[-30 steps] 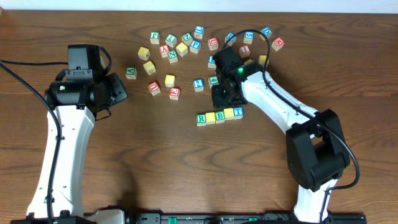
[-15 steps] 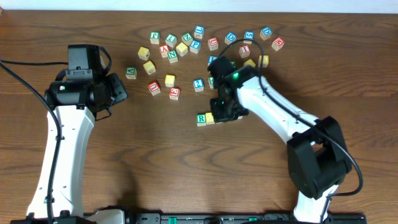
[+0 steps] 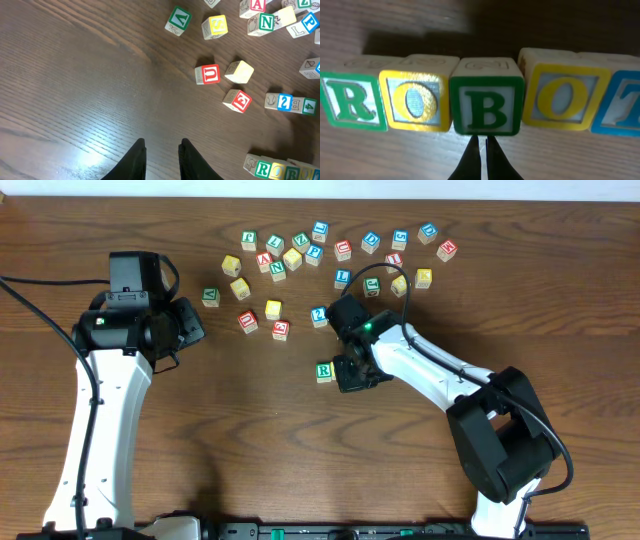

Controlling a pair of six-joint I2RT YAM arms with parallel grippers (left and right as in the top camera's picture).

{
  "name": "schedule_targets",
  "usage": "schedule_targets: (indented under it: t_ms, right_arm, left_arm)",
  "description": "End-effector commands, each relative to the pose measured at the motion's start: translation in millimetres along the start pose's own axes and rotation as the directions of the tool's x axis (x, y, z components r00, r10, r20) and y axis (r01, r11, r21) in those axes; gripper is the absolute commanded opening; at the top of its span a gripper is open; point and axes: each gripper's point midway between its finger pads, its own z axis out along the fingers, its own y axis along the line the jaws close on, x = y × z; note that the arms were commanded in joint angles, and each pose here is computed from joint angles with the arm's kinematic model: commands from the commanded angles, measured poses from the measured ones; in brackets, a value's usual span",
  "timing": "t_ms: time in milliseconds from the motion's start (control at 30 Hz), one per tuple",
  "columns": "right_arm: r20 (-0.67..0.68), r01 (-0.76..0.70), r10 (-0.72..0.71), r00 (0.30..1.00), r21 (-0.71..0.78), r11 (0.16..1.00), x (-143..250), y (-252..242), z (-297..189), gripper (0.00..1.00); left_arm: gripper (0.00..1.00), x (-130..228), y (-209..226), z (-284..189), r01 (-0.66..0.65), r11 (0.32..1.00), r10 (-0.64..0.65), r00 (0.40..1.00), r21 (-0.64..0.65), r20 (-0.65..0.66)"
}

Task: Spell out ROBOT

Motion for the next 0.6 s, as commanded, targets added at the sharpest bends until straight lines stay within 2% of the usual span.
schedule_targets:
  t_ms: [0, 567]
  right_arm:
    - [0.041, -0.008, 0.008, 0.999, 0.019, 1.000, -5.9, -2.2, -4.5, 0.01]
    - [0.062, -0.008, 0.007, 0.998, 0.018, 1.000, -10.8, -1.5, -4.7, 0.01]
  left_arm:
    - [0.22, -1.3, 2.9, 0.2, -0.018, 1.000, 0.018, 1.000, -0.014, 0.003]
    - [0.22, -1.3, 3.0, 0.2, -0.018, 1.000, 0.018, 1.000, -0.014, 0.002]
